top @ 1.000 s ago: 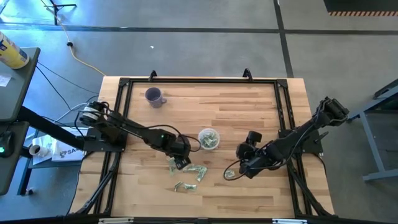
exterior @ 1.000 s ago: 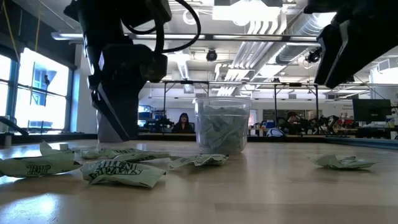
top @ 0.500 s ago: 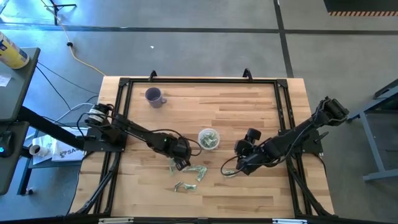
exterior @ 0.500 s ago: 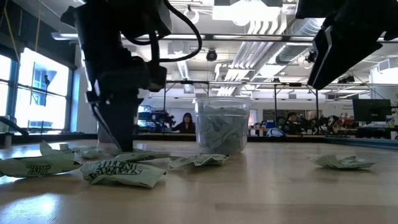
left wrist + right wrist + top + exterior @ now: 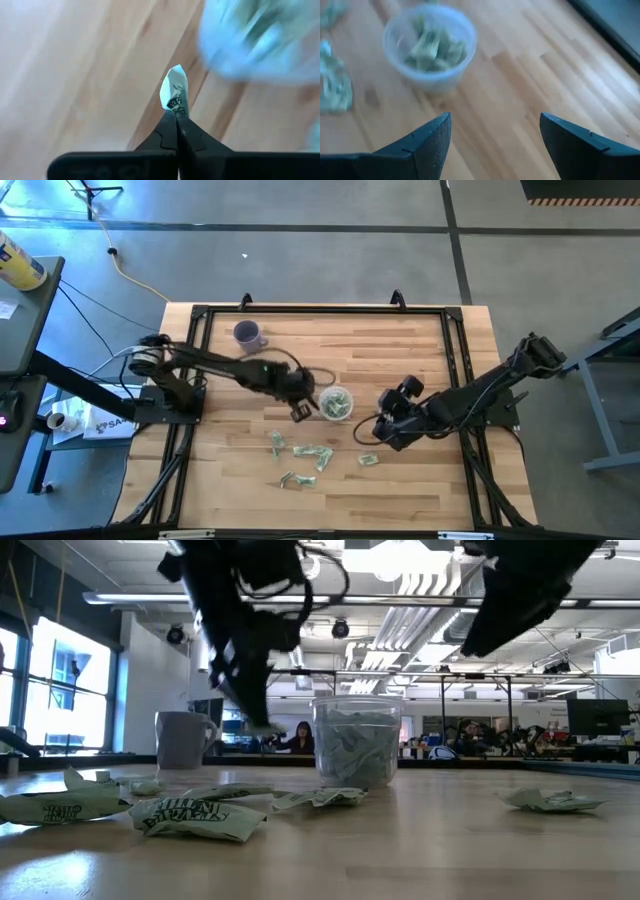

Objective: Pick and place Stevia / Truvia into bins
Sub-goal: Put the stevia packet into the transparent container

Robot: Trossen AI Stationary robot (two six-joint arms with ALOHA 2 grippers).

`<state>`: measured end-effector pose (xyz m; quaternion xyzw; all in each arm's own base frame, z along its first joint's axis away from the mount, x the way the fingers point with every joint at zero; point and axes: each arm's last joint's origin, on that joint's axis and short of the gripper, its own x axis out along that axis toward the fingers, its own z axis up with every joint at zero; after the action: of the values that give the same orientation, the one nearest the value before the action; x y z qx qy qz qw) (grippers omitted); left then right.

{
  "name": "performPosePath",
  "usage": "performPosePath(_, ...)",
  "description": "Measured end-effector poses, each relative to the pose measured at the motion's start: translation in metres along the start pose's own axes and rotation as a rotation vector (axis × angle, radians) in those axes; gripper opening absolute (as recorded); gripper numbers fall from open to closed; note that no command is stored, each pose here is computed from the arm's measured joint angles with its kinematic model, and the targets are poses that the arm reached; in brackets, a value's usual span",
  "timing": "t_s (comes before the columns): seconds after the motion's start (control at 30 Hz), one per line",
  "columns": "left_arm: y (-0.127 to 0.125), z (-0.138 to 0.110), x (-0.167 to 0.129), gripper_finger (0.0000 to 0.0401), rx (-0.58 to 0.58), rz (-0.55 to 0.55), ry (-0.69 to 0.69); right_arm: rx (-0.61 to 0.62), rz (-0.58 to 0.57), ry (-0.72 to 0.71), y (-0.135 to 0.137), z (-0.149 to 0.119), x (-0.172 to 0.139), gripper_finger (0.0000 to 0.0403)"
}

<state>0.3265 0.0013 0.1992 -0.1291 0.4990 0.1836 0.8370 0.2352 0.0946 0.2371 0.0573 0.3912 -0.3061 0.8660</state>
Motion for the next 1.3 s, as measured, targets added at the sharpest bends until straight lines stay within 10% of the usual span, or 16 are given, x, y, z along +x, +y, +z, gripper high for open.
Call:
performPosePath(0.37,0.005,0.066,-0.052,0.0021,0.055,-0.331,-0.273,0.088,-0.051,-0.017,-0.032,0.022,-0.001,0.0293)
performPosePath(0.77,-0.007,0.066,0.016,0.0063,-0.035,-0.357,-0.169,0.031,-0.031,0.011,-0.033,0.021,-0.002,0.0293)
performPosePath(1.3,-0.041,0.032,-0.048,0.0218,-0.102,-0.385,-0.043,-0.12,0.035,0.013,-0.02,0.006,-0.018,0.0293)
